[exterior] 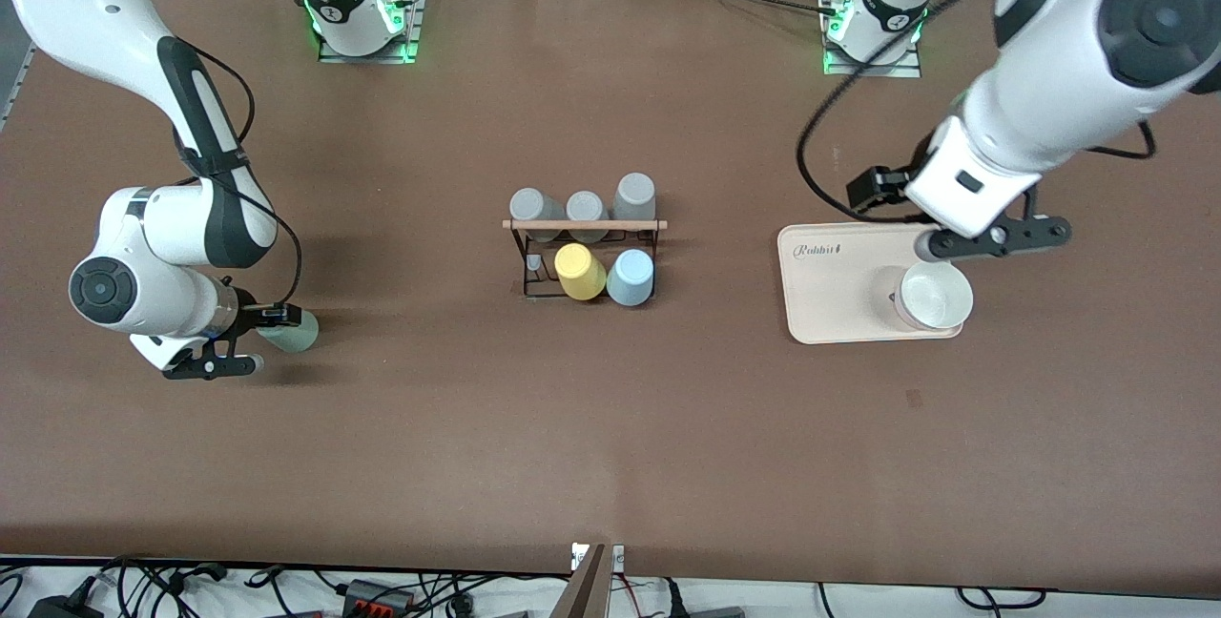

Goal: Hang scattered cups on rack with three cups
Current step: 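Open the left gripper and withdraw while the right gripper grasps the mint cup, then lift the mint cup with the right gripper and carry it to the rack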

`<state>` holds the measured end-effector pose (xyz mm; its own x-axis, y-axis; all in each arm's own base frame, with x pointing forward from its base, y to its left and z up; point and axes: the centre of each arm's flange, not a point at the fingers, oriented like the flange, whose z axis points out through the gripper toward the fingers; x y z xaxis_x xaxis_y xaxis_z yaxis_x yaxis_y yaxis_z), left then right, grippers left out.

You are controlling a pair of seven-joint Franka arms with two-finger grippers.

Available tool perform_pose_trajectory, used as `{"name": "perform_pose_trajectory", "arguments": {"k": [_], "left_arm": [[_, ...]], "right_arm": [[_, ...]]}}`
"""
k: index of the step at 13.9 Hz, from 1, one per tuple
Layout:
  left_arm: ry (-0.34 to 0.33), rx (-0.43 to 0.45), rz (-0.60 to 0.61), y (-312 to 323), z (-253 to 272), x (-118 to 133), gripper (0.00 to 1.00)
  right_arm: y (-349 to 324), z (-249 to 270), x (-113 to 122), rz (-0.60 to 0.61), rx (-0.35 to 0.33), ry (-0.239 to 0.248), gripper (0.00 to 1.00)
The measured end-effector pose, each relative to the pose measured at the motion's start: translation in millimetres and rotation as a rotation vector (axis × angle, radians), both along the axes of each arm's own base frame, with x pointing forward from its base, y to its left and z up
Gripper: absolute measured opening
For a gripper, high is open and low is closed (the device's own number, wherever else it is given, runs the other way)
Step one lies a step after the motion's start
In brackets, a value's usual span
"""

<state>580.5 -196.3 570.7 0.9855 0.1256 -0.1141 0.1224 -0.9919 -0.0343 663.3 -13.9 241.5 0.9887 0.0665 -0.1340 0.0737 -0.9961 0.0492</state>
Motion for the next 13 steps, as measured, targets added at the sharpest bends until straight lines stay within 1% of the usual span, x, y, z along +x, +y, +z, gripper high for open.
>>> {"name": "perform_pose_trajectory", "arguments": {"k": [2,3,5,7,10,13], "left_arm": [[-0.018,0.021,-0.012,13,-6,-21,1.0],[-0.022,0.018,-0.02,31,-5,-24,1.0],[-0.013,-0.036,0.02,79,-7,-19,1.0],[-0.003,-0.063,0.029,111,-10,-14,1.0],[-0.018,-0.069,0.029,118,-6,-12,1.0],[-0.026,-0.065,0.026,117,1,-14,1.0]], "right_arm": [[1,1,0,0.001,0.001,-0.002,0.63],[3,4,2,0.004,0.002,-0.008,0.63],[15,25,8,0.022,0.007,-0.026,0.63],[44,63,16,0.052,0.019,-0.025,0.63],[103,129,21,0.033,0.034,-0.017,0.63],[166,158,16,-0.027,0.054,-0.017,0.63]]}}
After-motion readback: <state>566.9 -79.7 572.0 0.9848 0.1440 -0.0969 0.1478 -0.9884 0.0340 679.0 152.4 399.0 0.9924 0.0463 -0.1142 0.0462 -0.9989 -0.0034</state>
